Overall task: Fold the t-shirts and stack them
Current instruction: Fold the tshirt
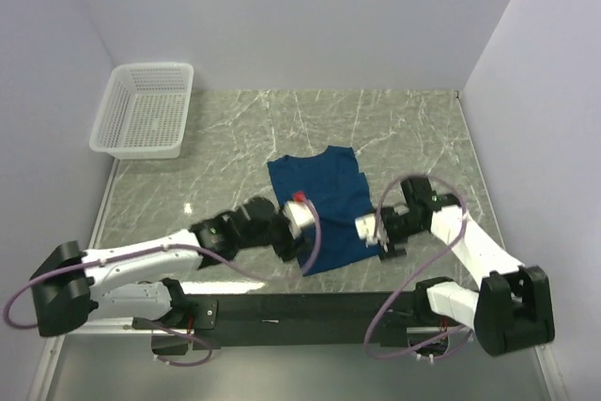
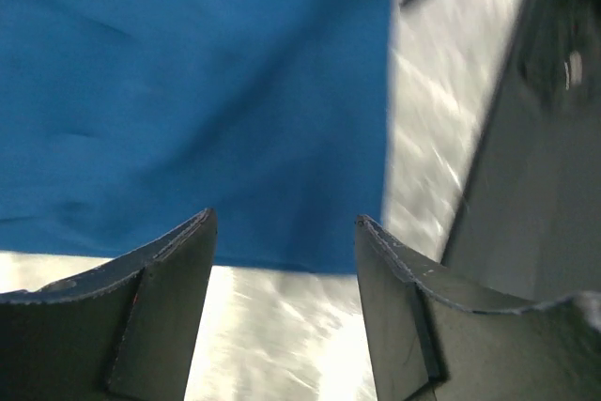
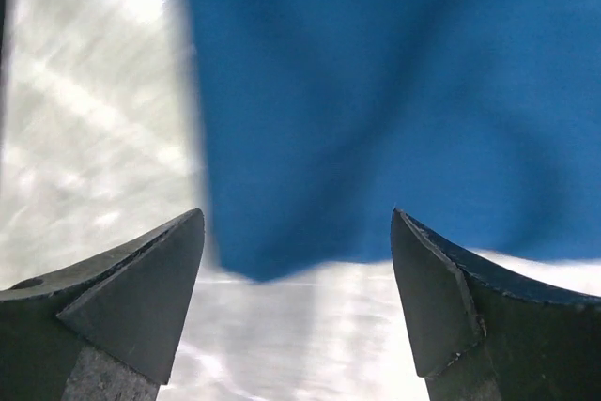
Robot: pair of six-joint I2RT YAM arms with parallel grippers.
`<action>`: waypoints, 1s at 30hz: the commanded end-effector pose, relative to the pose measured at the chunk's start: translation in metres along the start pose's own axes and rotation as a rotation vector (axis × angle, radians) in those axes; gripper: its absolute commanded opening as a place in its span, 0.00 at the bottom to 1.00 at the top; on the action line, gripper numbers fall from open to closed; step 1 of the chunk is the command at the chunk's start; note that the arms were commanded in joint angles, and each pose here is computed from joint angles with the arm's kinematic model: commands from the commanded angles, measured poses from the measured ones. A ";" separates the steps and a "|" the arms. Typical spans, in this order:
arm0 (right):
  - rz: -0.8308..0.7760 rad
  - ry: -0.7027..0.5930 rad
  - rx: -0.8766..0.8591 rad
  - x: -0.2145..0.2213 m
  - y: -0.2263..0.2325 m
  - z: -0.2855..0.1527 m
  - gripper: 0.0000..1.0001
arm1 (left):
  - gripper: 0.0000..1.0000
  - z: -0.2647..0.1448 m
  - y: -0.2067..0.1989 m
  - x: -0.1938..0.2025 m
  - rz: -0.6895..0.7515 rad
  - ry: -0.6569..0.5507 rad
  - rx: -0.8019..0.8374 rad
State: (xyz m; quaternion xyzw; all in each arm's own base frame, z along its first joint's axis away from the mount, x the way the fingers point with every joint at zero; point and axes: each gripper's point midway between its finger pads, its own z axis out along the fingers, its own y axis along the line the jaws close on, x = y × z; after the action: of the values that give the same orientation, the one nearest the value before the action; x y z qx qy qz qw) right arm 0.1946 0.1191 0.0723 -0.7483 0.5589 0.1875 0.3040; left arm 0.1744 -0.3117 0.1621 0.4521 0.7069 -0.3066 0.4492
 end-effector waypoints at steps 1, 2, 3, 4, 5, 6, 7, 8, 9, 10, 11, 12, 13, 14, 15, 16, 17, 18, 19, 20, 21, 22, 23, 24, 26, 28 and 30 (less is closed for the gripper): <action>-0.215 0.085 -0.083 0.024 0.043 0.009 0.86 | 0.65 0.012 -0.027 0.044 0.158 0.129 0.000; -0.259 0.105 -0.039 0.025 0.035 0.009 0.86 | 0.65 0.014 -0.027 0.054 0.162 0.153 -0.035; -0.257 0.118 -0.043 0.031 0.041 0.013 0.86 | 0.64 0.021 -0.041 0.056 0.176 0.160 -0.020; -0.255 0.121 -0.033 0.033 0.040 0.014 0.85 | 0.64 0.026 -0.045 0.053 0.183 0.143 -0.025; -0.257 0.122 -0.032 0.034 0.039 0.017 0.85 | 0.64 0.030 -0.048 0.053 0.195 0.140 -0.039; -0.253 0.127 -0.036 0.036 0.038 0.017 0.83 | 0.64 0.039 -0.048 0.065 0.191 0.177 -0.044; -0.244 0.127 -0.037 0.037 0.037 0.018 0.83 | 0.63 0.043 -0.048 0.071 0.187 0.209 -0.045; -0.239 0.131 -0.040 0.039 0.035 0.020 0.82 | 0.63 0.050 -0.050 0.068 0.184 0.219 -0.048; -0.239 0.137 -0.037 0.041 0.032 0.020 0.80 | 0.62 0.057 -0.048 0.084 0.194 0.277 -0.064; -0.235 0.153 -0.036 0.044 0.031 0.020 0.79 | 0.61 0.060 -0.048 0.090 0.200 0.303 -0.069; -0.237 0.157 -0.021 0.046 0.025 0.021 0.78 | 0.61 0.064 -0.045 0.092 0.201 0.316 -0.088; -0.231 0.162 -0.019 0.047 0.023 0.022 0.76 | 0.61 0.068 -0.043 0.100 0.201 0.342 -0.109; -0.227 0.170 -0.016 0.049 0.022 0.022 0.75 | 0.60 0.069 -0.041 0.103 0.206 0.349 -0.118; -0.227 0.170 -0.012 0.050 0.019 0.024 0.74 | 0.60 0.071 -0.039 0.104 0.204 0.356 -0.132; -0.223 0.173 -0.010 0.051 0.018 0.024 0.71 | 0.60 0.073 -0.038 0.110 0.203 0.375 -0.138; -0.217 0.177 -0.009 0.053 0.017 0.025 0.69 | 0.60 0.075 -0.039 0.113 0.203 0.385 -0.135; -0.219 0.185 -0.003 0.055 0.015 0.026 0.67 | 0.59 0.077 -0.040 0.114 0.202 0.392 -0.133; -0.214 0.188 -0.004 0.057 0.015 0.027 0.60 | 0.57 0.078 -0.041 0.121 0.197 0.413 -0.126; -0.216 0.189 -0.006 0.057 0.015 0.028 0.55 | 0.56 0.079 -0.044 0.123 0.197 0.419 -0.112; -0.216 0.188 -0.011 0.057 0.016 0.029 0.48 | 0.55 0.080 -0.046 0.126 0.195 0.427 -0.104; -0.213 0.178 -0.006 0.055 0.015 0.029 0.39 | 0.53 0.081 -0.048 0.130 0.195 0.437 -0.095; -0.210 0.174 -0.002 0.054 0.014 0.028 0.34 | 0.53 0.081 -0.050 0.132 0.193 0.440 -0.087; -0.212 0.169 -0.008 0.052 0.016 0.028 0.31 | 0.53 0.079 -0.054 0.136 0.194 0.447 -0.073; -0.210 0.164 -0.010 0.051 0.016 0.027 0.23 | 0.54 0.078 -0.058 0.133 0.157 0.434 -0.075; -0.210 0.152 -0.019 0.048 0.018 0.026 0.18 | 0.55 0.072 -0.061 0.129 0.132 0.424 -0.066; -0.213 0.136 -0.024 0.044 0.020 0.026 0.15 | 0.67 0.066 -0.064 0.111 0.096 0.370 -0.065; -0.206 0.123 -0.024 0.041 0.019 0.025 0.13 | 0.75 0.056 -0.065 0.103 0.073 0.351 -0.060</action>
State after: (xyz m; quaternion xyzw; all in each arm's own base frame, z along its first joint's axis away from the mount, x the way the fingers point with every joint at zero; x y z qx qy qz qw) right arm 0.1912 0.0976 0.0149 -0.8148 0.5018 0.1068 0.2701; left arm 0.1277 -0.3518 0.0281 0.5282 0.7603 -0.1544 0.3452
